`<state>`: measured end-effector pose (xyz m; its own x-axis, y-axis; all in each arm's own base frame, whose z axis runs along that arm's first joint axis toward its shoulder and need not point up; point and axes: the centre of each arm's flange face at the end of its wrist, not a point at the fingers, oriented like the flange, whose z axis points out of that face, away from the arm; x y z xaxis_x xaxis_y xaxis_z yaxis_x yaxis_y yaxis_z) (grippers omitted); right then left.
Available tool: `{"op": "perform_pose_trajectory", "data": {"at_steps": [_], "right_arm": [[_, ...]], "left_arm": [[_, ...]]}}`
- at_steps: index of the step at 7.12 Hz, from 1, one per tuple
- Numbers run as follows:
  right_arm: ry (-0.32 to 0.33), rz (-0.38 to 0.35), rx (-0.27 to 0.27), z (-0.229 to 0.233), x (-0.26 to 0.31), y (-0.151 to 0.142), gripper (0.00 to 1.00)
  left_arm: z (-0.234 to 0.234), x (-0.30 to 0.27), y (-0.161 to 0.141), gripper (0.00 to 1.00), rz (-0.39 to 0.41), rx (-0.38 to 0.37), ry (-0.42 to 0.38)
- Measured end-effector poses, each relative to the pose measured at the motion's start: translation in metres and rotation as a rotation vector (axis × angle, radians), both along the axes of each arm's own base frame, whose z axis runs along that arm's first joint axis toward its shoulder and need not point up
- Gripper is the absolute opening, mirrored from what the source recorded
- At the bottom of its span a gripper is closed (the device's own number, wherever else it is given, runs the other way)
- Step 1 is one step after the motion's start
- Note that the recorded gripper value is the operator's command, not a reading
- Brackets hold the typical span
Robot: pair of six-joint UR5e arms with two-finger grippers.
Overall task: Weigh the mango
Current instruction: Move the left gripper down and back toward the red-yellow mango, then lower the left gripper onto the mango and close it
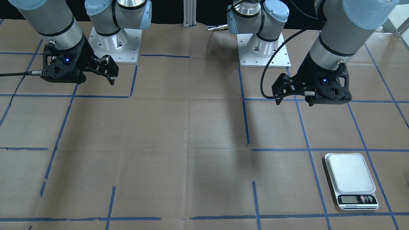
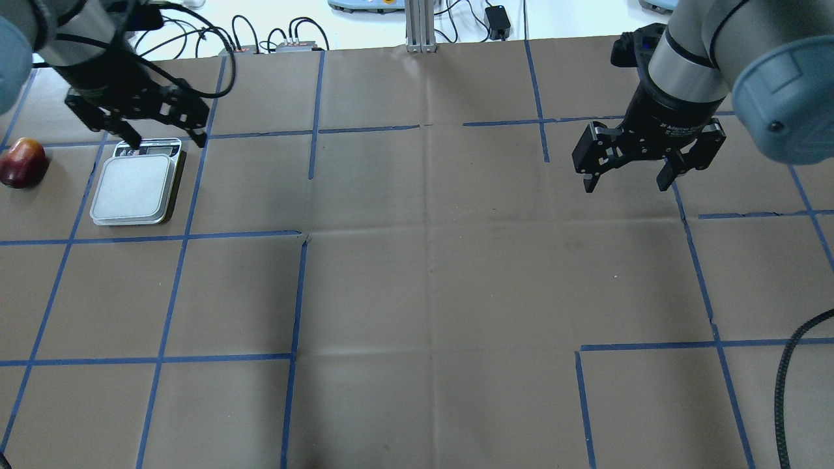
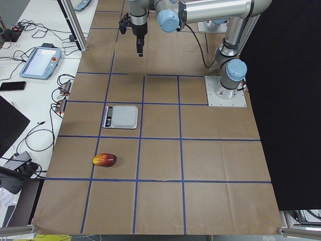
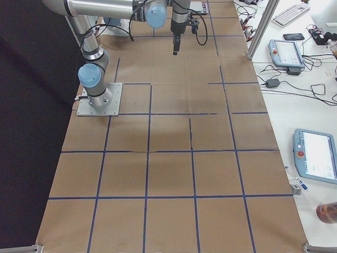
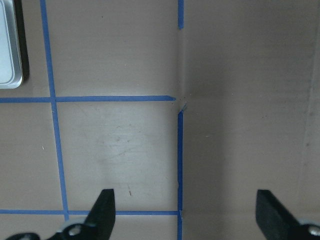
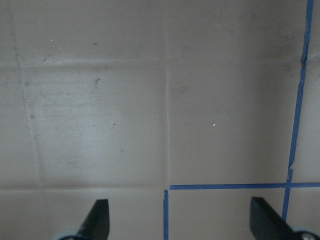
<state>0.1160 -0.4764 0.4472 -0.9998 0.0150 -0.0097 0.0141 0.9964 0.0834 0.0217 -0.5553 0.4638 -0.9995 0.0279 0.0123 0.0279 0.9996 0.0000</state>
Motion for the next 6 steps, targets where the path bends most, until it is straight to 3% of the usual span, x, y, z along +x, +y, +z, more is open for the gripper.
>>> {"op": "perform_pose_trajectory", "data": {"at_steps": [3,6], "right_arm": [[0.000,0.000,0.000,0.000,0.000,0.000,1.00],[0.000,0.000,0.000,0.000,0.000,0.000,1.00]], "left_arm": [[-0.015,0.200,-0.029,1.00,-0.068,-0.011,-0.003],[-0.063,0.369,-0.097,1.00,-0.107,-0.037,-0.027]]}}
